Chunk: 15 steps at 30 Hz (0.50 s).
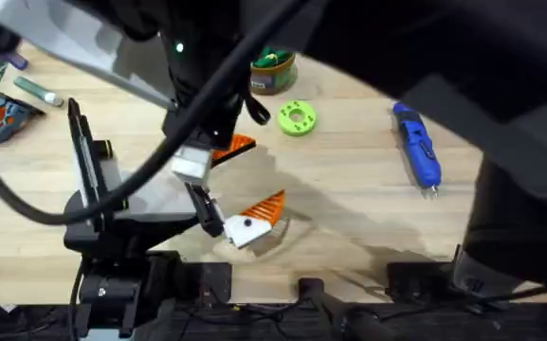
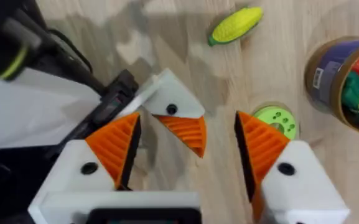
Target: Pick up the gripper from the table and insert it into the empty holder that is missing its gripper. Then pick up a screw, insert it into the mounting hole, and use the screwdriver to tighten it. Finally, clean up the table by picking up the vegetable and placing it into the bucket.
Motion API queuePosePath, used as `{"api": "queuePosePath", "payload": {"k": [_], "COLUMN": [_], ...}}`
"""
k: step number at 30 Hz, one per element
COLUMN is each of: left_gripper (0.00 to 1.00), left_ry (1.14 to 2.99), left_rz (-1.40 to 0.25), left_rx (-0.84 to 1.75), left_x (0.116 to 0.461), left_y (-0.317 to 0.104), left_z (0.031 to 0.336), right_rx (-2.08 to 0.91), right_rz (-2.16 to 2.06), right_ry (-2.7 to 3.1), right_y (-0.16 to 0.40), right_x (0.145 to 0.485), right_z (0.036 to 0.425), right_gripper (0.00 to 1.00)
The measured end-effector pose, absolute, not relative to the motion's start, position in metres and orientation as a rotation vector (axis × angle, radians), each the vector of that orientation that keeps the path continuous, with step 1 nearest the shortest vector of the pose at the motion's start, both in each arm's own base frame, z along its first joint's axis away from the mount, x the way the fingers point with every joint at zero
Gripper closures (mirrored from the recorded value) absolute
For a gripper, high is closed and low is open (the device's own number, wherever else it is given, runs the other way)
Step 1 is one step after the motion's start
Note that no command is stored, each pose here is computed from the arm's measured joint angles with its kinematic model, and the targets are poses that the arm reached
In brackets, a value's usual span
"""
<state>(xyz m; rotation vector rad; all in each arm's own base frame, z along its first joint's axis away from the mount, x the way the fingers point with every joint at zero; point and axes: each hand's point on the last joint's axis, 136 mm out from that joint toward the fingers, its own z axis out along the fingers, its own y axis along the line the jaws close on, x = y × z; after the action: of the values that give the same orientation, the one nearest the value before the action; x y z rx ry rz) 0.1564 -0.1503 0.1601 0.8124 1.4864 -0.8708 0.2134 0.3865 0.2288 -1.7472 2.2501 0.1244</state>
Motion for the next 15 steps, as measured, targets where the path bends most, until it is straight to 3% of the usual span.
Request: {"api": "queuePosePath", "payload": {"k": [8,15], "left_gripper": [0.015,0.015], "left_ry": [1.486,1.486], "left_rz": [-0.871,-0.871], "left_rx": [0.812,0.812], "left_x": [0.156,0.156], "left_y": [-0.15,-0.15], "left_z": [0.16,0.16], "right_rx": [-1.423,-1.197], "right_rz": [0.244,0.246], "right_ry": [2.352,2.479], "right_y": [0.355,0.326], "right_x": [0.235,0.263], "right_z": [0.277,0.282], "right_gripper": [0.144,0.143]}}
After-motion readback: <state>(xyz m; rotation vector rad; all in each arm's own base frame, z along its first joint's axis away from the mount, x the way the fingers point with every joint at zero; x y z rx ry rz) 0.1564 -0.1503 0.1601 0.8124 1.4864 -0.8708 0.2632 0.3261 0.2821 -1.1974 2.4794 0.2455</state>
